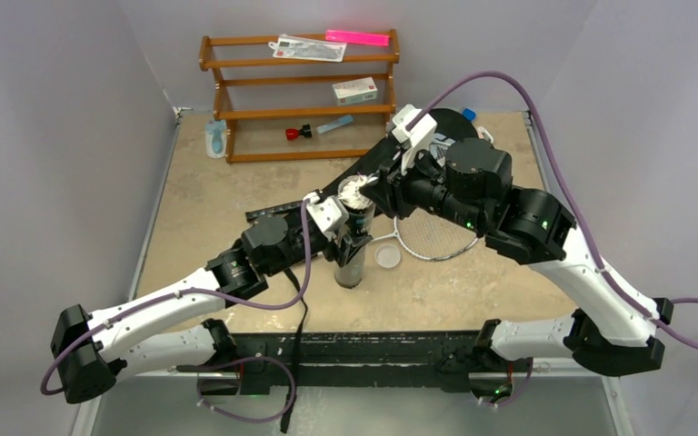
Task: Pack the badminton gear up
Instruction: Adjust the shuttlecock in the shuttle tube.
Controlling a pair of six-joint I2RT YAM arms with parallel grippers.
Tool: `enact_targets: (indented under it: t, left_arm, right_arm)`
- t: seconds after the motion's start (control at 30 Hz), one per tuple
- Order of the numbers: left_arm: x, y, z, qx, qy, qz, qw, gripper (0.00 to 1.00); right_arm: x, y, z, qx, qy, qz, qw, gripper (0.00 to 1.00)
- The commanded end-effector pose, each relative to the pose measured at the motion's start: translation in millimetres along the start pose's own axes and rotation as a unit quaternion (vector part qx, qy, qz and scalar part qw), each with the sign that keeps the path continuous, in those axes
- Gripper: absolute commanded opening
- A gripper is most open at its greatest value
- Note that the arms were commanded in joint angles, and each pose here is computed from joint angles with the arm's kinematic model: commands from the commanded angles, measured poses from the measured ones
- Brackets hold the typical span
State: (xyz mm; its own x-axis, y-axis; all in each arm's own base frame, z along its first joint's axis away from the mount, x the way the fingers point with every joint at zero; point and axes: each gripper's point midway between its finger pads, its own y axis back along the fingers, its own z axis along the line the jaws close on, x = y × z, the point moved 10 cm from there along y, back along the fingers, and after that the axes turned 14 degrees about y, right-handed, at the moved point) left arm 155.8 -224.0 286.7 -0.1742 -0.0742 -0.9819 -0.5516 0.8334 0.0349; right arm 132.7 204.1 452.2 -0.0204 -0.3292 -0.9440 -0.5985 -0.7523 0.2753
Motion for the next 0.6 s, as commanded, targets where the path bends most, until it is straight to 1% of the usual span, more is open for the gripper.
enact_targets:
  t: [0.0, 0.2, 0.33, 0.57]
  left_arm:
    - [-13.0, -2.3, -2.0, 0.015, -0.011, -0.021, 1.0, 0.68]
    - [-10.9, -1.3, -3.0, 0.023, -0.012, -0.015, 1.0, 0.59]
    - [-9.9, -1.0, -2.9, 0.028, -0.019, -0.015, 0.999, 0.56]
    - [-8.6, -2.5, -3.9, 0.038, -0.025, -0.011, 0.999, 0.55]
  right_arm:
    - [8.8, 1.6, -1.5, 0.007, 0.012, 0.041, 0.999, 0.0]
    - [6.1, 2.0, -3.0, 0.011, 0.017, 0.046, 0.999, 0.0]
    - [2.6, -0.4, -5.5, 0.02, 0.025, 0.06, 0.998, 0.0]
    - [1.9, -0.2, -7.1, 0.026, 0.029, 0.08, 0.996, 0.0]
